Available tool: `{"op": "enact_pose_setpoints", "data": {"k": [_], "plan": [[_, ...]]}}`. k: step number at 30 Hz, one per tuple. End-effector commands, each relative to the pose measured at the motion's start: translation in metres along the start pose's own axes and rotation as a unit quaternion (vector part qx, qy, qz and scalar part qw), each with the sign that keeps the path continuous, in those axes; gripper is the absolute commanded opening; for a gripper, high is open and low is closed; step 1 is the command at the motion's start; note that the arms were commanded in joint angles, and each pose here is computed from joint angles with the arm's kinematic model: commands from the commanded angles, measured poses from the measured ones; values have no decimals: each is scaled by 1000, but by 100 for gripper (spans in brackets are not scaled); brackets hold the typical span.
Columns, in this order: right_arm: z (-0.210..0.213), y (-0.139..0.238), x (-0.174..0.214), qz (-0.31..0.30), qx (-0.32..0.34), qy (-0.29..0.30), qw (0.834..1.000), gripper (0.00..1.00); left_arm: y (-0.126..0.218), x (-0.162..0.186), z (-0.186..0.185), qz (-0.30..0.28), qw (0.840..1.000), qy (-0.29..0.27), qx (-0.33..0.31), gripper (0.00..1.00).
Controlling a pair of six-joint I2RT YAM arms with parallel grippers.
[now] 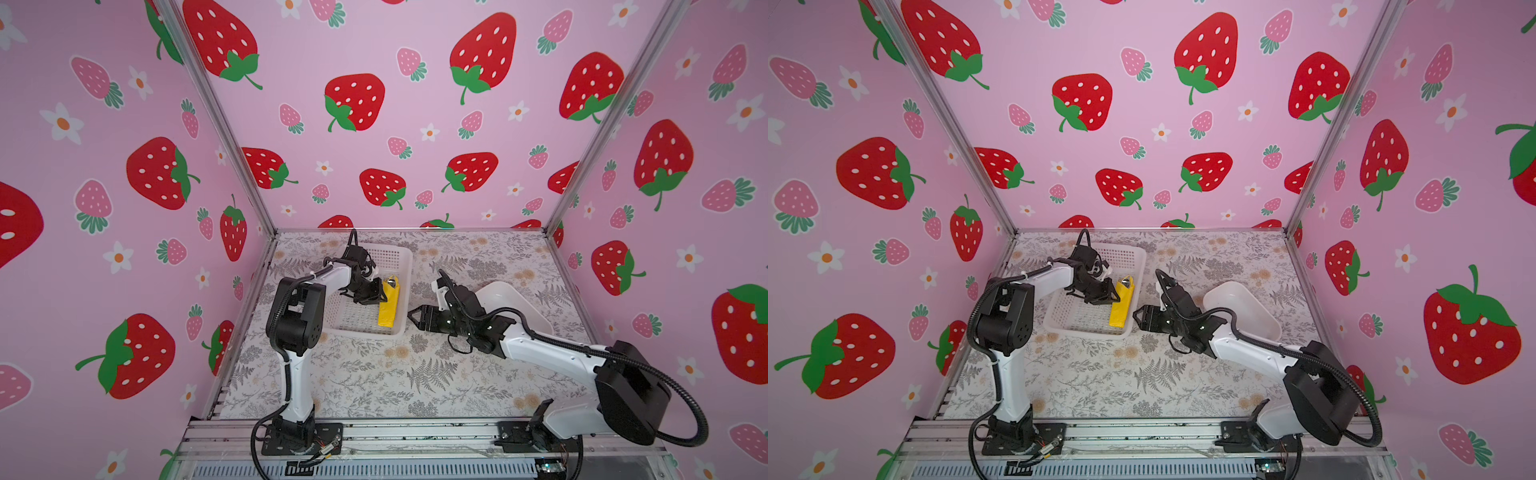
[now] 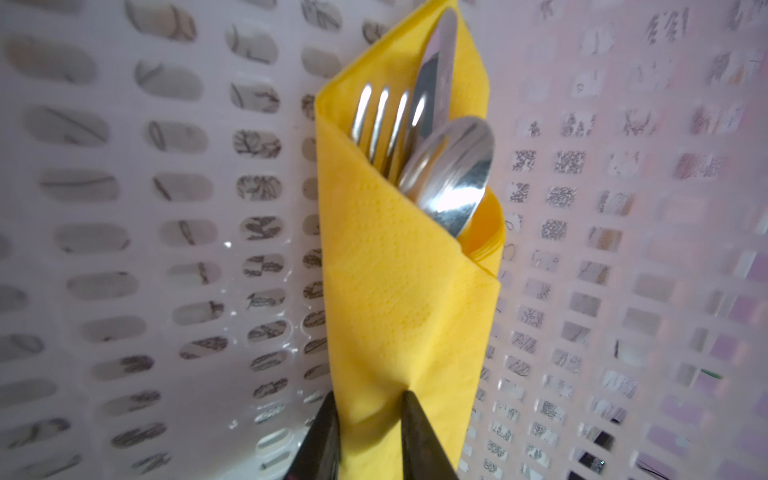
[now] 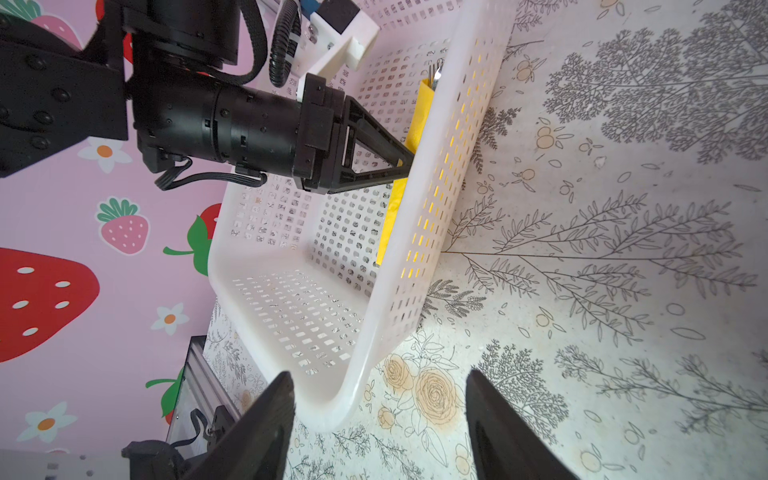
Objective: Place the utensils on the paper napkin and roll it up
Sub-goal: 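Lower the napkin cone onto the basket floor with the left gripper, then open the left gripper and lift it away from the napkin bundle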
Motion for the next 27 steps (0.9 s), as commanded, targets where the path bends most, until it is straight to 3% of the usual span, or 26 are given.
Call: {"op": "enact_pose_setpoints", "data": {"k": [1,8,10,15,27], "plan": [[-3,3,-2,-9,1,-7,1000,67,-7,4,-3,14,1000,2,17,27],[-4,13,-6,-23,6,-4,1000,67,13,0,-13,-14,1000,-10,10,29],[-7,20,-11,-38,14,-1,999,67,27,-1,-17,-33,999,-19,0,35],[-17,43,-22,-79,59,16,995,67,68,4,-32,-94,995,-41,-13,41],[-48,127,-43,-237,151,31,959,72,159,54,-38,-256,964,-47,-58,49]]}}
Point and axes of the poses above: each gripper's point midway between its finger pads, its own y axis back along the fingers, its own z axis along the line the jaws close on, x = y × z, the point moved 3 cm from there along y, back along the fingers, and after that the axes turned 1 degree about -y, right-handed, at the moved point
